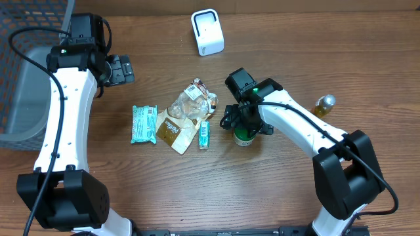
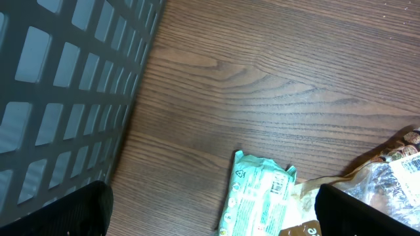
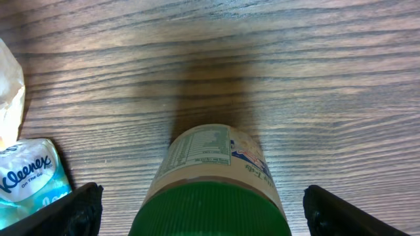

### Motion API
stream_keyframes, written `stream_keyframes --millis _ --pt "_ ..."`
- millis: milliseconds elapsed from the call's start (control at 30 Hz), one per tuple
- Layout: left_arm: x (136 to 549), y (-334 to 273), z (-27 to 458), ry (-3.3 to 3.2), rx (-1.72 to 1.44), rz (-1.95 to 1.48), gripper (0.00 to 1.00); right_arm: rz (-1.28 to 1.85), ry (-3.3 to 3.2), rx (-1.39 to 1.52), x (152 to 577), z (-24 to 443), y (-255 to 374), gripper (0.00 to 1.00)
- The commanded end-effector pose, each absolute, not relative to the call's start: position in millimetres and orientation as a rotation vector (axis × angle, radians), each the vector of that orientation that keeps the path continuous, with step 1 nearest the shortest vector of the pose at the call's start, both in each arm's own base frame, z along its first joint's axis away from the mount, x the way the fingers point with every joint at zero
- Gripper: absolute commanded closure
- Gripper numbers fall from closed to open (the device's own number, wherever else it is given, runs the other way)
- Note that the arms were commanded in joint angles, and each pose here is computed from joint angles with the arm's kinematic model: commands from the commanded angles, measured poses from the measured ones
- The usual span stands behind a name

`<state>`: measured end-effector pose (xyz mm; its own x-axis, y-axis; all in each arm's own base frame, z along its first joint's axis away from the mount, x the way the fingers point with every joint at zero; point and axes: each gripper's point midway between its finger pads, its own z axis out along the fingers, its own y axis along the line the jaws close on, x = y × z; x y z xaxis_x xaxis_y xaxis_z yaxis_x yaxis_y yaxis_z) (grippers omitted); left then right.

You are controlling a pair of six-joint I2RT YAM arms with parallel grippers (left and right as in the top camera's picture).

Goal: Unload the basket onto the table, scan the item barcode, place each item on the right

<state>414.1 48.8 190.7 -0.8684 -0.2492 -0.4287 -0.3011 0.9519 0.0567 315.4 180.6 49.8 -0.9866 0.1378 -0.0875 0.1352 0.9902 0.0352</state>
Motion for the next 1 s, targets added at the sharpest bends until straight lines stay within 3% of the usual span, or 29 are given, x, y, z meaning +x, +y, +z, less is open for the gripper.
stream_keyframes --millis 0,433,500,967 --pt "416.7 49.9 200.0 2.651 -0.394 0.173 0.00 0.003 3.030 0.203 316.5 48.1 176.7 0.05" --pt "416.7 49.9 200.0 2.651 -0.394 0.173 0.01 -0.020 3.044 0.203 310.1 38.5 172.1 0.04" --pt "416.7 49.9 200.0 2.651 -0.394 0.173 0.00 -0.049 3.040 0.205 310.0 37.3 167.7 0.09" --pt "416.8 49.9 200.0 2.651 -0.394 0.173 0.01 -0.068 3.048 0.216 308.6 37.2 162.9 0.18"
